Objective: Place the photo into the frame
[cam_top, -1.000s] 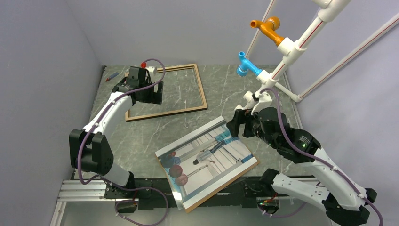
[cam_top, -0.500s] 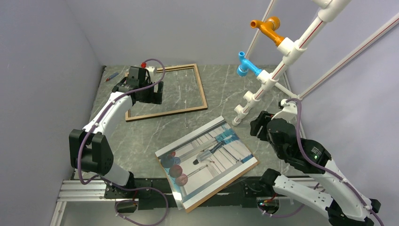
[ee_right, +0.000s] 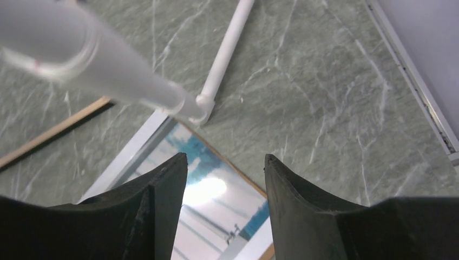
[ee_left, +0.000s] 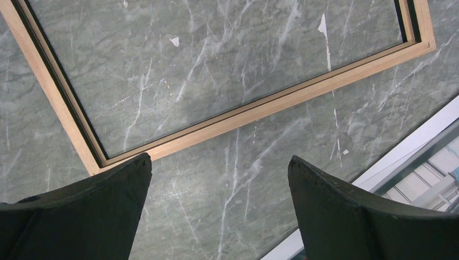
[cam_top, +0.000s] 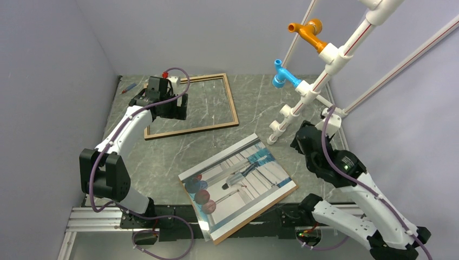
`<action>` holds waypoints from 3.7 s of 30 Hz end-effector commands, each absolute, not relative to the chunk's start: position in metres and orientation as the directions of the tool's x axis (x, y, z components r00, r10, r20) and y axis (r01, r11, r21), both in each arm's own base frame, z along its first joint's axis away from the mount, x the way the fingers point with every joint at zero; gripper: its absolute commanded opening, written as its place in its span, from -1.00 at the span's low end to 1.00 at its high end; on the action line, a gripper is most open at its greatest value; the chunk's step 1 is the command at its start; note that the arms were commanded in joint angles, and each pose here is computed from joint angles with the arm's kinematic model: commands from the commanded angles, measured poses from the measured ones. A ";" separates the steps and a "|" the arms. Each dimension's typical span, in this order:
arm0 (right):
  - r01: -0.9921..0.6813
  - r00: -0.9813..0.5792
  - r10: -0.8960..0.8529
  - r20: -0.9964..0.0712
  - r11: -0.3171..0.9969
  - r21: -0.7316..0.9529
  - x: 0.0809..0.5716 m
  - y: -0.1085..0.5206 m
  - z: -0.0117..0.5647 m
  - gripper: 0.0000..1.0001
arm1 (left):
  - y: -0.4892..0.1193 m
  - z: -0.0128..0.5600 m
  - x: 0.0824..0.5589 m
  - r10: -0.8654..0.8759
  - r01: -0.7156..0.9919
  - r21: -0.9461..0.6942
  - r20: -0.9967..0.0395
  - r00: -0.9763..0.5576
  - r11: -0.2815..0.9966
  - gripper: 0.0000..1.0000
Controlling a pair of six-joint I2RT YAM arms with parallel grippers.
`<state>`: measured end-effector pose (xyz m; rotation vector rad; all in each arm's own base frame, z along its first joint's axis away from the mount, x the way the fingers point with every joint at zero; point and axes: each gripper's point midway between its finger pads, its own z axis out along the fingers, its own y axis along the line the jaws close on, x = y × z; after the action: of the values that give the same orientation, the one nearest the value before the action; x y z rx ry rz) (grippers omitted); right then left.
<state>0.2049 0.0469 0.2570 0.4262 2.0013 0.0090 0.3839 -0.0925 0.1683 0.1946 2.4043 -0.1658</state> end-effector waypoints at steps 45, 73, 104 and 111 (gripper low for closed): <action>0.136 -0.532 0.346 -0.773 0.936 0.325 0.304 0.078 0.242 0.26 | -0.090 0.177 0.390 0.082 0.183 -0.077 -0.681 -0.728 0.980 0.98; -0.003 -0.864 0.273 -0.423 0.837 0.547 0.164 0.181 0.113 0.28 | -0.097 0.100 0.407 0.276 0.354 -0.011 -0.603 -0.749 0.935 0.98; -0.048 -0.876 0.230 -0.423 0.833 0.552 0.158 0.197 0.101 0.34 | -0.105 0.024 0.391 0.400 0.386 0.113 -0.343 -0.850 0.916 0.22; -0.047 -0.876 0.236 -0.420 0.826 0.562 0.156 0.197 0.099 0.34 | -0.122 0.026 0.381 0.431 0.418 0.115 -0.325 -0.842 0.901 -0.33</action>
<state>0.1529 0.1945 0.0958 0.1238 2.5576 0.7747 0.3849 -0.1186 0.0236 0.6686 2.6933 0.0319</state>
